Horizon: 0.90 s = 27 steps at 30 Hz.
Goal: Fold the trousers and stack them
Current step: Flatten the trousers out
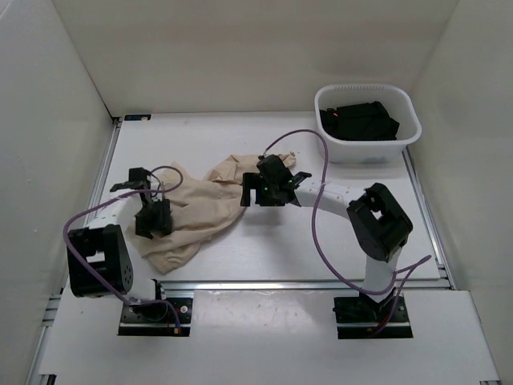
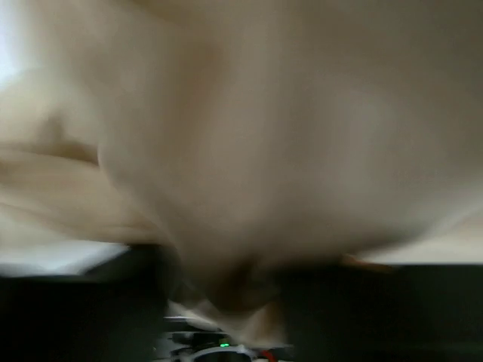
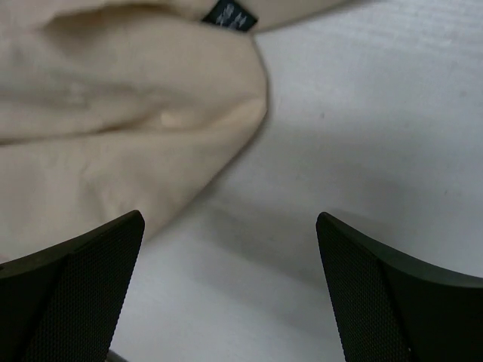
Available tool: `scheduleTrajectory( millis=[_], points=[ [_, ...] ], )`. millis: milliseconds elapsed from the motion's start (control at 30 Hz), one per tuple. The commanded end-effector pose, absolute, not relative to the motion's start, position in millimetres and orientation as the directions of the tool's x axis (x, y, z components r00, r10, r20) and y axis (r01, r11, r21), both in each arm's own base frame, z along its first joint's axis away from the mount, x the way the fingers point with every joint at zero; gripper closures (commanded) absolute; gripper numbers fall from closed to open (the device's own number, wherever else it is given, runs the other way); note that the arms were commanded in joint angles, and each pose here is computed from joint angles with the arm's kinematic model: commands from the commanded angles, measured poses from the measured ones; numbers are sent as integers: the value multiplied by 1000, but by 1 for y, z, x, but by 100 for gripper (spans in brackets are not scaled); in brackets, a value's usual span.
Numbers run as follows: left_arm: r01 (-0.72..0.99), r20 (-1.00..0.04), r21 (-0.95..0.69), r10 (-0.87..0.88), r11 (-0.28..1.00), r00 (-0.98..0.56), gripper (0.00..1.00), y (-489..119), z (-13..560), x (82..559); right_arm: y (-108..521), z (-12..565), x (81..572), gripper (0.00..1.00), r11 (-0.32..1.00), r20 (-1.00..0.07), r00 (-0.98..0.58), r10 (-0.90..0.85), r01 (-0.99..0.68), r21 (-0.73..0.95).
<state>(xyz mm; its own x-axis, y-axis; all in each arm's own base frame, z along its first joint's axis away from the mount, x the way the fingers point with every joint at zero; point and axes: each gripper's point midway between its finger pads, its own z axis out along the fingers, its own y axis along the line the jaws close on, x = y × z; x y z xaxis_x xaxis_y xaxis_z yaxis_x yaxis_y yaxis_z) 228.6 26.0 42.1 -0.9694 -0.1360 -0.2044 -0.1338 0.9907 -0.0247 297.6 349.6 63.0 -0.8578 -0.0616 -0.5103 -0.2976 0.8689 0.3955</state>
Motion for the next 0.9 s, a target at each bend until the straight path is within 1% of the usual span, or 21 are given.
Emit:
scheduleTrajectory(
  millis=[0,33,200,233,267,367,400,433,467,500,533,567,600,633,667,700,733,767,800,833,867],
  points=[
    [-91,-202,23,-84,996,-976,63,24,31,235,380,99,328,1,809,-546,-837,39,-294,509],
    [-88,-218,12,-84,996,-972,86,23,40,243,379,100,341,1,819,-544,-836,69,-263,510],
    [46,-267,-85,22,995,-963,86,-21,82,257,354,86,397,1,824,-461,-832,309,-8,567],
    [80,-291,-94,50,992,-956,86,-31,93,260,351,79,400,1,830,-436,-841,322,29,557],
    [115,-305,-93,81,989,-949,86,-40,99,259,355,95,417,1,821,-448,-827,339,27,571],
    [264,-359,-79,219,961,-907,86,-76,119,251,349,70,431,1,879,-421,-842,336,120,462],
    [301,-369,-78,253,950,-894,86,-86,125,248,346,43,439,1,894,-389,-860,331,154,420],
    [336,-363,-79,286,939,-887,86,-94,127,244,360,73,467,1,869,-414,-832,371,153,471],
    [409,-377,-95,347,908,-859,86,-116,135,238,359,70,479,2,865,-396,-836,380,168,473],
    [442,-370,-105,377,891,-849,86,-126,136,234,364,32,476,6,865,-305,-880,364,198,460],
    [490,-339,-122,428,863,-838,86,-140,134,224,373,56,499,26,828,-316,-862,396,186,529],
    [519,-350,-170,441,838,-826,86,-155,143,223,377,51,505,47,810,-294,-867,401,186,555],
    [537,-346,-194,455,821,-821,86,-164,145,220,391,49,515,75,776,-297,-864,407,156,611],
    [556,-352,-216,468,802,-811,86,-173,149,219,397,60,525,100,736,-299,-855,423,132,664],
    [567,-335,-236,482,789,-810,86,-180,147,217,412,76,528,100,686,-302,-864,402,66,725],
    [589,-360,-270,487,762,-796,86,-193,158,219,426,120,544,100,621,-399,-826,398,-78,780],
    [601,-360,-292,497,744,-790,86,-201,162,216,445,143,537,100,606,-454,-816,358,-167,778],
    [606,-367,-312,495,732,-787,86,-206,166,218,449,163,537,100,619,-559,-774,297,-289,730],
    [611,-376,-333,493,718,-784,81,-213,170,221,451,203,533,100,588,-621,-734,274,-383,713],
    [614,-384,-332,491,716,-781,72,-216,171,225,454,213,523,100,580,-649,-723,238,-430,692],
    [608,-366,-335,495,720,-788,52,-217,165,226,446,247,511,65,578,-709,-676,200,-503,643]
  ],
)
